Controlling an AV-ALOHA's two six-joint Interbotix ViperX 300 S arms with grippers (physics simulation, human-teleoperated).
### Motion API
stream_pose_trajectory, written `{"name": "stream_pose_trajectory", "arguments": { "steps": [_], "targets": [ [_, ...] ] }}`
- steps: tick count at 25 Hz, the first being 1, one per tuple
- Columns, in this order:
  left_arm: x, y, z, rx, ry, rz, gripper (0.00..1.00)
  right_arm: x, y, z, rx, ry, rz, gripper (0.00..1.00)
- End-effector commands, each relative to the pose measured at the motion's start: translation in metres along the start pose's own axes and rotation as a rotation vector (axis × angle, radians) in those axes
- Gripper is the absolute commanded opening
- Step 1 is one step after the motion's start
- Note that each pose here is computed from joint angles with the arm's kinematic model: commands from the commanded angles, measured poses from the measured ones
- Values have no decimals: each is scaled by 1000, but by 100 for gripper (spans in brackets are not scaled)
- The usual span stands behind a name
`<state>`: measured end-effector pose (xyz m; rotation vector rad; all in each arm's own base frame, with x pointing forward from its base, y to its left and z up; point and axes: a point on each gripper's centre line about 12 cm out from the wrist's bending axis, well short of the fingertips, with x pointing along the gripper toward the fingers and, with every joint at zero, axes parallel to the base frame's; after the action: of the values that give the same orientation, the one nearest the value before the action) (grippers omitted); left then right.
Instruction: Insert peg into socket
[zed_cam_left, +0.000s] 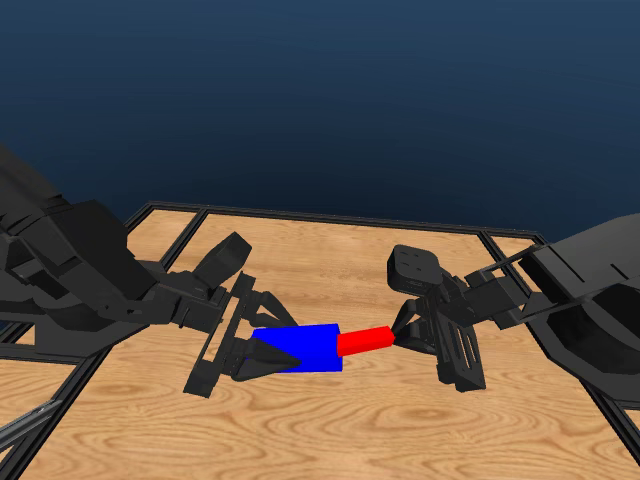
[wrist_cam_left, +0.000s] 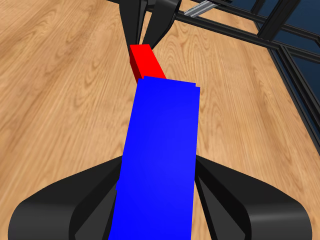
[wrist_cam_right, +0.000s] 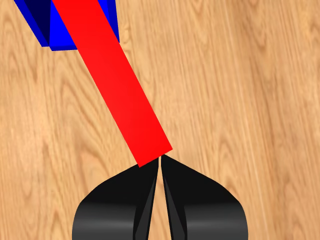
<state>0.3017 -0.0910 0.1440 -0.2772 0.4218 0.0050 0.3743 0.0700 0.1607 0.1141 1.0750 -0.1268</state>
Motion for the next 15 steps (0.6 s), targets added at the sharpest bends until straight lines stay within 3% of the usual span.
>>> {"name": "stream_pose_trajectory", "arguments": {
  "steps": [1,3,4,6,7,9,10,14,15],
  "targets": [
    [0,-5,12,-1,-50,-16,0,-9,8,27,-38,-80,28,0],
    [0,-8,26,-24,-92,-29,0,-11,11,35,-51,-101,36,0],
    [1,-4,12,-6,-45,-17,0,-10,13,37,-57,-100,36,0],
    [1,-4,22,-28,-80,-16,0,-8,19,44,-77,-111,44,0],
    [0,-4,11,-5,-51,-15,0,-9,21,47,-83,-115,44,0],
    [0,-7,23,-25,-91,-23,0,-10,25,54,-97,-132,50,0],
    [1,-2,6,-3,-35,-12,0,-12,26,59,-101,-143,53,0],
    [2,-6,18,-17,-68,-21,0,-7,29,66,-109,-153,58,0],
    [-1,-3,10,-19,-51,-14,0,-4,29,67,-112,-149,61,0]
  ]
}}
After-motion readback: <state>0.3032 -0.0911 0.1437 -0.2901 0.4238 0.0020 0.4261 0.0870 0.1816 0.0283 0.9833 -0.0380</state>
